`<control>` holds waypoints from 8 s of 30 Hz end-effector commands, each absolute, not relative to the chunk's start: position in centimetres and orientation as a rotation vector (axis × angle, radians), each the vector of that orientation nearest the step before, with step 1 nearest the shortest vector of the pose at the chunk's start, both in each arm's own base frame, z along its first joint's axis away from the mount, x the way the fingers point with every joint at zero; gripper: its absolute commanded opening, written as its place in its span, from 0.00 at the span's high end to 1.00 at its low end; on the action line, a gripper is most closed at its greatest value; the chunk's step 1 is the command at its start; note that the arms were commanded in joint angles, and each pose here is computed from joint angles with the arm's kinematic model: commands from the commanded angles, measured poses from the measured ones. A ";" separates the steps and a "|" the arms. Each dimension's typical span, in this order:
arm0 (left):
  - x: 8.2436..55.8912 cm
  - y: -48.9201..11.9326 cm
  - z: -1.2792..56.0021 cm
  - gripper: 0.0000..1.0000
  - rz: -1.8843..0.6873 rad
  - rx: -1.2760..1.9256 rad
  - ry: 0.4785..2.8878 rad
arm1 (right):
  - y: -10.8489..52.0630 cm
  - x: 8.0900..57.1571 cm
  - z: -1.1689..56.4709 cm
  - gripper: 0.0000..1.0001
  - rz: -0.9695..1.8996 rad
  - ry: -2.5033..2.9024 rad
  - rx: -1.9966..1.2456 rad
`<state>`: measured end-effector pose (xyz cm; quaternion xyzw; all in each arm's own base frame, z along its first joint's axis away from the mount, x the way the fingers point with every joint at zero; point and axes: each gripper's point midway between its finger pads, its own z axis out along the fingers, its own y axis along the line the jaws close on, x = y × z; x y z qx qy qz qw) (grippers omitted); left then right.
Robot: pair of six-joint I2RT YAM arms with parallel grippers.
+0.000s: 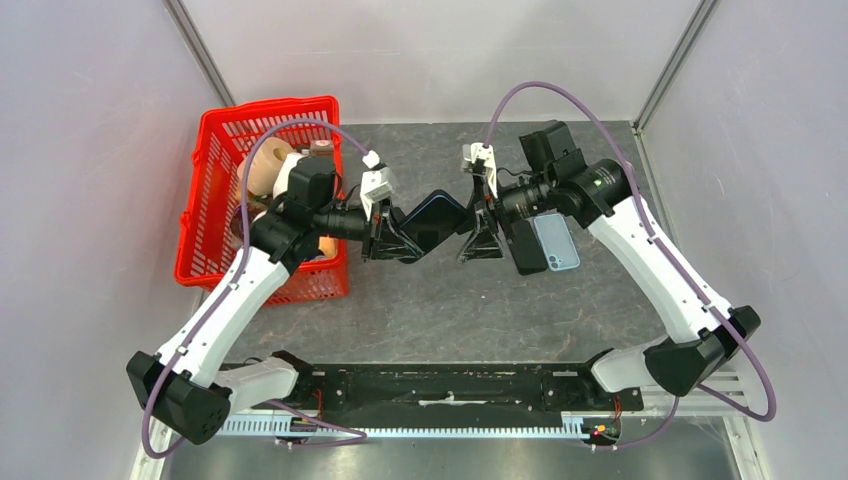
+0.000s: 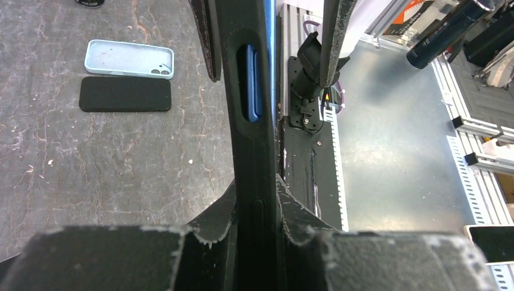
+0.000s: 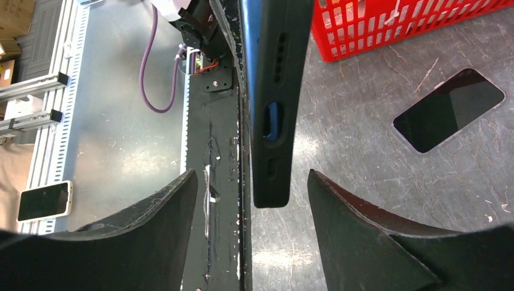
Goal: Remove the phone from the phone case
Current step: Remove the phone case from the phone.
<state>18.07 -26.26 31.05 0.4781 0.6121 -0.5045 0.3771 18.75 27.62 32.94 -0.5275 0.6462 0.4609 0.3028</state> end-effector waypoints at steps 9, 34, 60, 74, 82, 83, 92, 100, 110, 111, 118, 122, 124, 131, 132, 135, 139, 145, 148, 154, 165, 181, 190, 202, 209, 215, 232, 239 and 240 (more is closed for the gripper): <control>16.5 -26.2 32.7 0.98 -1.330 1.271 1.443 | 27.3 19.3 34.4 0.40 1.129 1.658 -1.420; 15.6 -26.1 31.1 0.98 -1.359 1.310 1.445 | 28.4 19.4 34.1 0.68 1.238 1.662 -1.430; 10.2 -27.5 30.0 0.98 -1.475 1.683 1.123 | 27.0 10.1 35.7 1.00 1.343 1.213 -1.809; 8.0 -28.8 29.5 0.98 -1.493 1.814 1.010 | 28.0 10.6 35.7 1.00 1.377 1.156 -1.846; 7.9 -29.0 28.6 0.98 -1.439 1.869 1.025 | 28.3 11.5 34.8 1.00 1.364 1.230 -1.845; 8.0 -28.9 28.4 0.98 -1.424 1.874 1.031 | 28.4 11.9 34.6 1.00 1.352 1.255 -1.837; 9.0 -28.5 27.7 0.98 -1.302 1.886 1.102 | 28.2 14.8 33.2 1.00 1.222 1.494 -1.721; 11.3 -28.4 29.6 0.98 -1.260 1.750 1.184 | 24.8 15.6 30.4 0.64 0.989 1.663 -1.711; 13.7 -29.0 31.3 0.98 -1.277 1.579 1.284 | 24.7 14.5 31.8 0.35 1.022 1.641 -1.635; 14.0 -29.0 31.3 0.98 -1.272 1.560 1.302 | 24.8 14.5 32.0 0.35 1.032 1.638 -1.631; 14.9 -29.1 31.0 0.98 -1.262 1.509 1.353 | 25.8 15.5 33.7 0.36 1.042 1.627 -1.578; 14.8 -29.2 30.5 0.98 -1.276 1.505 1.364 | 26.3 16.2 34.1 0.39 1.044 1.630 -1.563; 14.7 -29.2 30.2 0.98 -1.284 1.506 1.366 | 26.4 16.4 34.1 0.42 1.042 1.631 -1.561; 14.5 -29.1 30.0 0.98 -1.292 1.509 1.363 | 26.2 16.1 33.9 0.59 1.055 1.613 -1.590; 14.4 -29.1 30.0 0.98 -1.295 1.510 1.361 | 26.2 15.9 33.8 0.63 1.062 1.607 -1.599; 14.2 -29.1 30.0 0.98 -1.308 1.521 1.346 | 25.9 15.2 33.7 0.83 1.076 1.569 -1.642; 13.2 -28.7 29.6 0.98 -1.336 1.583 1.283 | 25.5 13.8 33.8 1.00 1.109 1.472 -1.712; 11.8 -27.8 28.3 0.98 -1.295 1.713 1.179 | 25.1 12.2 33.5 1.00 1.192 1.393 -1.805; 10.7 -27.3 27.5 0.98 -1.268 1.791 1.133 | 25.1 11.8 33.1 1.00 1.229 1.378 -1.841; 9.4 -27.0 26.6 0.98 -1.235 1.897 1.054 | 25.5 11.6 32.9 1.00 1.286 1.345 -1.860; 8.4 -28.1 26.5 0.98 -1.246 1.972 0.970 | 26.0 11.8 32.7 1.00 1.338 1.305 -1.877; 6.9 -28.7 27.8 0.98 -1.330 1.985 0.864 | 27.0 12.4 32.8 1.00 1.373 1.210 -1.889; 6.1 -28.7 28.3 0.98 -1.395 1.960 0.842 | 27.9 12.4 34.1 1.00 1.449 1.135 -1.869; 8.7 -29.4 29.1 0.98 -1.273 1.929 1.006 | 28.1 13.8 33.5 1.00 1.378 1.281 -1.859; 12.3 -29.3 30.1 0.98 -1.121 1.802 1.204 | 28.4 19.3 32.8 0.98 1.062 1.543 -1.646; 12.5 -28.8 30.4 0.98 -1.142 1.743 1.242 | 28.0 19.8 33.6 0.99 1.008 1.573 -1.593; 8.7 -26.2 28.9 0.98 -1.248 1.876 0.958 | 27.2 14.0 34.9 1.00 1.218 1.214 -1.816; 10.3 -26.5 28.3 0.98 -1.187 1.863 1.060 | 27.7 14.5 34.6 1.00 1.229 1.285 -1.784; 10.4 -26.5 28.3 0.98 -1.180 1.864 1.065 | 27.9 15.1 34.5 1.00 1.205 1.307 -1.770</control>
